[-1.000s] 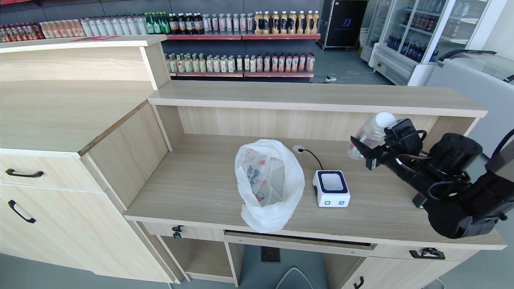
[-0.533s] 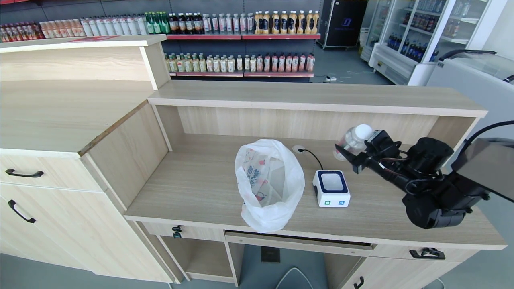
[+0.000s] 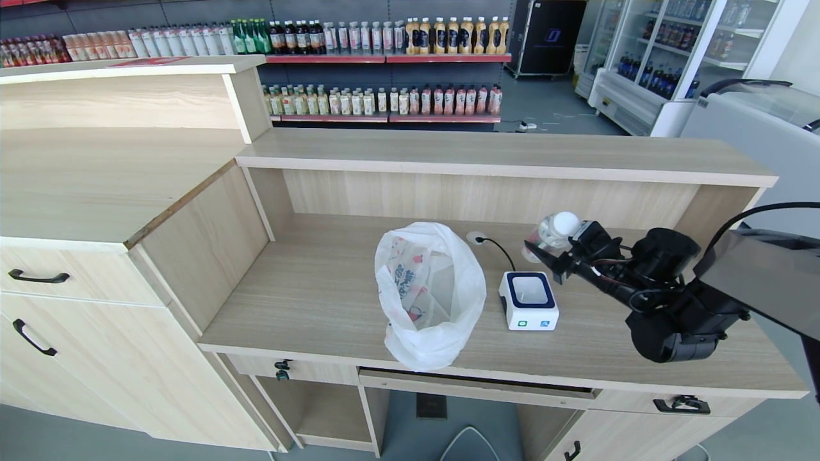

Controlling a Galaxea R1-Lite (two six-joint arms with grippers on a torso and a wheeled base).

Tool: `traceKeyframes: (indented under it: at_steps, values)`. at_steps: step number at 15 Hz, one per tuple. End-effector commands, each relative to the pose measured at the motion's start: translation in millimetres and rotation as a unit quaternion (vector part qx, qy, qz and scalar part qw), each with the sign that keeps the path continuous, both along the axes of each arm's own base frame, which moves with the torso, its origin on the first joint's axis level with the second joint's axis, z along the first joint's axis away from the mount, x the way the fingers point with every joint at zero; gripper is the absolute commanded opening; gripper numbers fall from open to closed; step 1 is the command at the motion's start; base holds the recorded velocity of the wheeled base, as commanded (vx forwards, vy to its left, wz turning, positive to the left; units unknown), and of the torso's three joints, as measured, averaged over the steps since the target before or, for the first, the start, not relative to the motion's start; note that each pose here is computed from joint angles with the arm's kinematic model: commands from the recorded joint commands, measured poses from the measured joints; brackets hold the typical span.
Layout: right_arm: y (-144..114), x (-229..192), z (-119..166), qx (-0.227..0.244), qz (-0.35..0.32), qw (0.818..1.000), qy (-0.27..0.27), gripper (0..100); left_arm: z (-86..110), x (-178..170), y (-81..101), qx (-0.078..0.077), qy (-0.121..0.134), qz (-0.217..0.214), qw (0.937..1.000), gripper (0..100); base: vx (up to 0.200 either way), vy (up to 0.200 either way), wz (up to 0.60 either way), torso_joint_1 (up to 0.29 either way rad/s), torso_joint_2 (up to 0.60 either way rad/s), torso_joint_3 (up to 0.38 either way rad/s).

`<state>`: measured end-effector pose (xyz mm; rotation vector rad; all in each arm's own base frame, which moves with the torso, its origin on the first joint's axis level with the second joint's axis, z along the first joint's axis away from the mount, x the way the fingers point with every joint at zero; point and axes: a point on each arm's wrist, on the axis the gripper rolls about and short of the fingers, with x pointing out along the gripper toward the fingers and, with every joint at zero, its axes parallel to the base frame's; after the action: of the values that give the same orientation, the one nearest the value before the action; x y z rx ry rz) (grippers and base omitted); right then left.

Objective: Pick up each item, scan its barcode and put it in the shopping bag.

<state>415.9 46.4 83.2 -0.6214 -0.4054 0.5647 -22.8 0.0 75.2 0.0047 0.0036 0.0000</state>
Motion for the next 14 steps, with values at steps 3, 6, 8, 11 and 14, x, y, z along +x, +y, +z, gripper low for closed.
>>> traceKeyframes:
  at_steps: [3, 6, 8, 11, 14]
  values:
    - [0.8, 5.4, -14.0, -0.007, 0.000, 1.000, 0.007, 0, 0.0, 0.0, 0.0, 0.000, 0.000, 0.000, 1.0000, 100, 0.000, 0.000, 0.00, 0.000, 0.00, 0.000]
    - [3.5, 8.6, -19.7, -0.018, 0.013, 1.000, 0.003, 0, 0.0, 0.0, 0.0, 0.000, 0.000, 0.000, 1.0000, 100, 0.000, 0.000, 0.00, 0.000, 0.00, 0.000]
    - [3.9, 8.9, -22.1, -0.025, 0.022, 0.999, 0.001, 0, 0.0, 0.0, 0.0, 0.000, 0.000, 0.000, 1.0000, 100, 0.000, 0.000, 0.00, 0.000, 0.00, 0.000]
    - [4.6, 9.0, -25.7, -0.030, 0.023, 0.999, 0.001, 0, 0.0, 0.0, 0.0, 0.000, 0.000, 0.000, 1.0000, 100, 0.000, 0.000, 0.00, 0.000, 0.00, 0.000]
    - [4.0, 9.7, -28.7, -0.032, 0.022, 0.999, 0.003, 0, 0.0, 0.0, 0.0, 0.000, 0.000, 0.000, 1.0000, 100, 0.000, 0.000, 0.00, 0.000, 0.00, 0.000]
